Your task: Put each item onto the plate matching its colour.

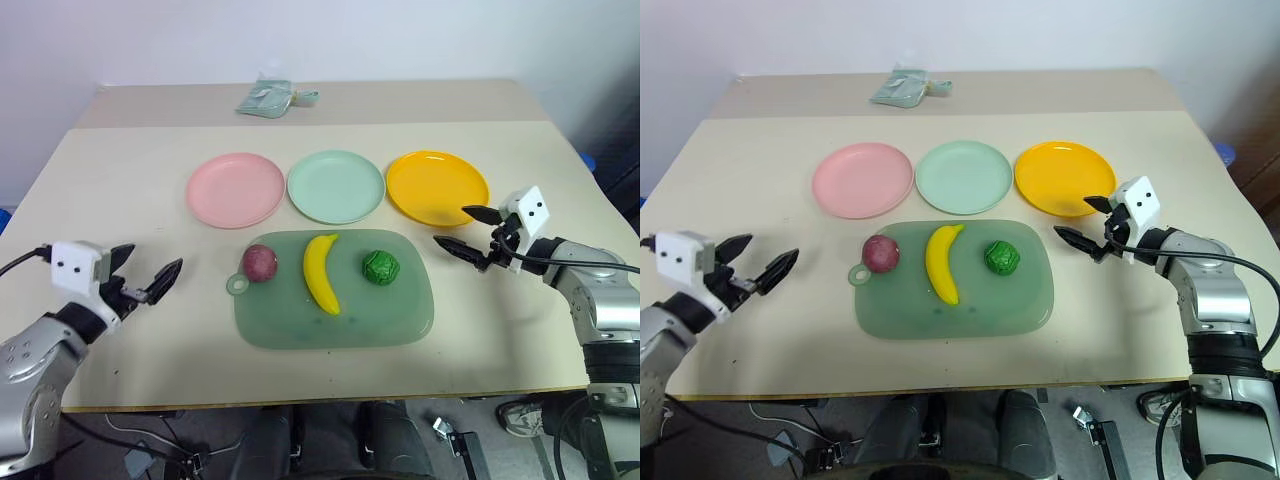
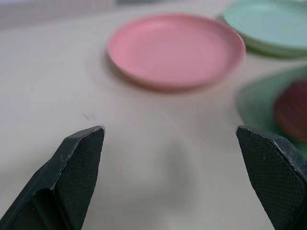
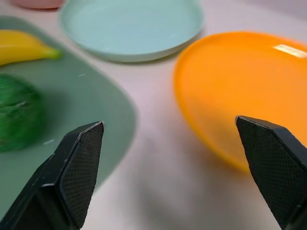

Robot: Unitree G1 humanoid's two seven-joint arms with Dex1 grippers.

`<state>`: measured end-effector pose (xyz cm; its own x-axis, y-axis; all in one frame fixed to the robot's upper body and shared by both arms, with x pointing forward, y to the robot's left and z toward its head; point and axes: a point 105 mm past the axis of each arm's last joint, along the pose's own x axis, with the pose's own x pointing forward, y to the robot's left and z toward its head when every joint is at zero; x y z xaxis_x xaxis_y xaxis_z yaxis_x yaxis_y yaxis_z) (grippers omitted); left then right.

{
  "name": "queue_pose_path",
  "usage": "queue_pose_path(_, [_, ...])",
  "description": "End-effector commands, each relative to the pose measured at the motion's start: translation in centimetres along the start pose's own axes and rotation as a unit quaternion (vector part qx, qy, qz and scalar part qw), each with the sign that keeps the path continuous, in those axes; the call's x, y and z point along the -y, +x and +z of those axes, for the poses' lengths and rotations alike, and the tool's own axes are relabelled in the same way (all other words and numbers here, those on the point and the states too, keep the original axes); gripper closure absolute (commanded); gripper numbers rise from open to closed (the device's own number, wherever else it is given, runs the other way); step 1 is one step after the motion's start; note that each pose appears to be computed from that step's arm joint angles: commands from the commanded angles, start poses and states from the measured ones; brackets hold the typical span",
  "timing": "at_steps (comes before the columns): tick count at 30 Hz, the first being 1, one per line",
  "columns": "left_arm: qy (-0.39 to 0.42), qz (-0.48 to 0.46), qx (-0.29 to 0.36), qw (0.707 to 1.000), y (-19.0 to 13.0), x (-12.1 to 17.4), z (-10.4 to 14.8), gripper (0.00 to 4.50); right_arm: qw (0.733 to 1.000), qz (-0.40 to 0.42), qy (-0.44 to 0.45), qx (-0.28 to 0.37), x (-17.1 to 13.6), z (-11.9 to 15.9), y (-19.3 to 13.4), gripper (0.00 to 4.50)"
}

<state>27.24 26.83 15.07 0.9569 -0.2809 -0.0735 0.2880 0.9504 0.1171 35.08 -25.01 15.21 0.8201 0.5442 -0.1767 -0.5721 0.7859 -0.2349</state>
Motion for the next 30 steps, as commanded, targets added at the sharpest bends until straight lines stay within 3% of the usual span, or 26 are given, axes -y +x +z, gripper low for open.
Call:
queue_pose_path(1, [-0.003,-0.060,0.033,0.998,2.3,2.3,1.7,0.00,0.998,-0.054,-0.003,0.041,1.6,2.0,-1.1,0.04])
queue_pose_path(6, [-0.005,-0.152,0.044,0.987,4.1,5.6,2.7,0.00,0.996,0.008,0.035,0.077,-1.4,3.7,-1.7,0.04])
queue_pose_path(11, [0.048,-0.256,-0.002,0.965,5.2,9.1,1.6,0.00,0.985,0.146,0.047,0.078,-8.3,5.2,-2.7,0.04])
queue_pose_path(16, [0.083,-0.273,-0.030,0.958,6.9,9.5,0.5,0.00,0.971,0.229,0.042,0.059,-14.8,4.9,-2.9,0.04])
queue_pose_path(20, [0.098,-0.276,-0.046,0.955,7.8,9.5,-0.3,0.00,0.967,0.239,0.048,0.069,-17.2,5.2,-2.5,0.04])
queue_pose_path(23, [0.090,-0.284,-0.043,0.954,8.0,9.7,-0.3,0.81,0.967,0.235,0.054,0.078,-17.9,5.4,-2.0,0.00])
queue_pose_path(26, [0.093,-0.277,-0.036,0.956,8.3,9.3,0.0,2.10,0.970,0.225,0.049,0.083,-17.6,5.6,-1.5,0.00])
queue_pose_path(30, [0.079,-0.183,0.023,0.980,10.8,7.0,2.5,2.20,0.976,0.186,0.039,0.111,-16.4,6.6,0.5,0.00])
